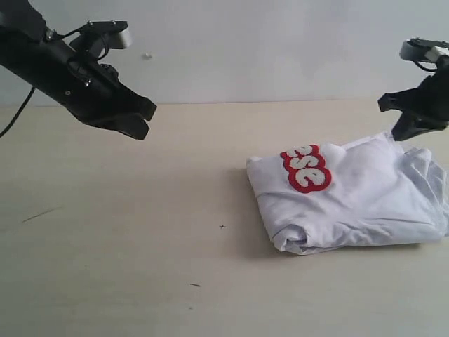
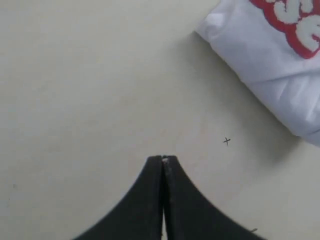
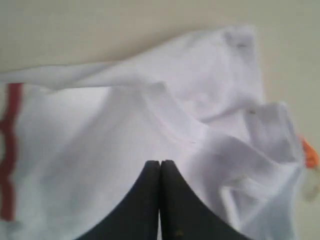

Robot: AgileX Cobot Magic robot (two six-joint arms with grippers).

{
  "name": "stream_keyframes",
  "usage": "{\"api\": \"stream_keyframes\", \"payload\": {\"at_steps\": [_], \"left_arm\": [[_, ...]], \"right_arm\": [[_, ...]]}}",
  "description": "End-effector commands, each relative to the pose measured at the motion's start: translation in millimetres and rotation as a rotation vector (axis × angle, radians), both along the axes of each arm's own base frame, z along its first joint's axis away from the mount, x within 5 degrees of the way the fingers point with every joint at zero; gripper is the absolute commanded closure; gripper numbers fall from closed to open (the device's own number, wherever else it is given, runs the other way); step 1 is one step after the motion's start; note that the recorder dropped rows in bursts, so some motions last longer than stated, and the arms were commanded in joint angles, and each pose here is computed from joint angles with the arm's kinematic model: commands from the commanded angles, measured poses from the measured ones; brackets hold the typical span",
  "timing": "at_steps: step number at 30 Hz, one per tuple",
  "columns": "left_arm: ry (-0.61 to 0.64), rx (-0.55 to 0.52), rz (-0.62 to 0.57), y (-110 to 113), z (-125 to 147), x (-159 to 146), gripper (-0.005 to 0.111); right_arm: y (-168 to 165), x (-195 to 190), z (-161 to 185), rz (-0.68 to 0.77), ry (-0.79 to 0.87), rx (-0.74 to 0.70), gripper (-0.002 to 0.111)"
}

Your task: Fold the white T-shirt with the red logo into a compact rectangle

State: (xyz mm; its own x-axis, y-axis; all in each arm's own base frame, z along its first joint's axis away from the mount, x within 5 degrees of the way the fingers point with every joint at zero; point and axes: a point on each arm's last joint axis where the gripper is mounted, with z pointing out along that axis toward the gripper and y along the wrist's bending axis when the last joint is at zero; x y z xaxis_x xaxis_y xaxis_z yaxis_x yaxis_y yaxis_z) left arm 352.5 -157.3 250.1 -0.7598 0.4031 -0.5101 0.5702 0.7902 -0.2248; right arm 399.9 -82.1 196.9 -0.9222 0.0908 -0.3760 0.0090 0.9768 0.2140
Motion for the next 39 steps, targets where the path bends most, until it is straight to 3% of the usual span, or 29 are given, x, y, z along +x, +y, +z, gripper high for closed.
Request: {"api": "stream_keyframes", "payload": {"at_steps": [1,3,6,9,15,20,27,39], "left_arm": [[-0.068,-0.008,0.013,3.6,13.9,-1.3,0.107],[-0.109,-0.017,0.023,5.2,22.9,-3.4,0.107],[-0.220,-0.035,0.067,13.0,40.0,-12.8,0.107],[-0.289,-0.058,0.120,24.3,54.2,-19.6,0.107],[-0.297,-0.060,0.142,31.8,58.9,-20.0,0.107],[-0.308,-0.062,0.148,31.9,59.6,-19.0,0.107],[-0.289,-0.064,0.147,31.6,58.7,-20.3,0.107],[-0.293,-0.081,0.148,31.9,64.9,-24.4,0.107]], "right_arm": [[36.8,0.6,-7.6,0.168,-0.037,0.062,0.108],[44.5,-3.0,-30.4,0.206,0.020,-0.033,0.108],[36.6,-5.9,-71.1,0.094,0.156,-0.184,0.108],[48.8,-3.5,-97.2,0.107,0.202,-0.173,0.108],[110.5,0.2,-130.0,0.246,0.201,-0.184,0.108],[155.9,-7.2,-126.2,0.237,0.267,-0.061,0.108],[227.6,-27.0,-105.5,0.404,0.293,-0.047,0.108],[235.6,-28.3,-72.3,0.411,0.202,-0.043,0.108]]}}
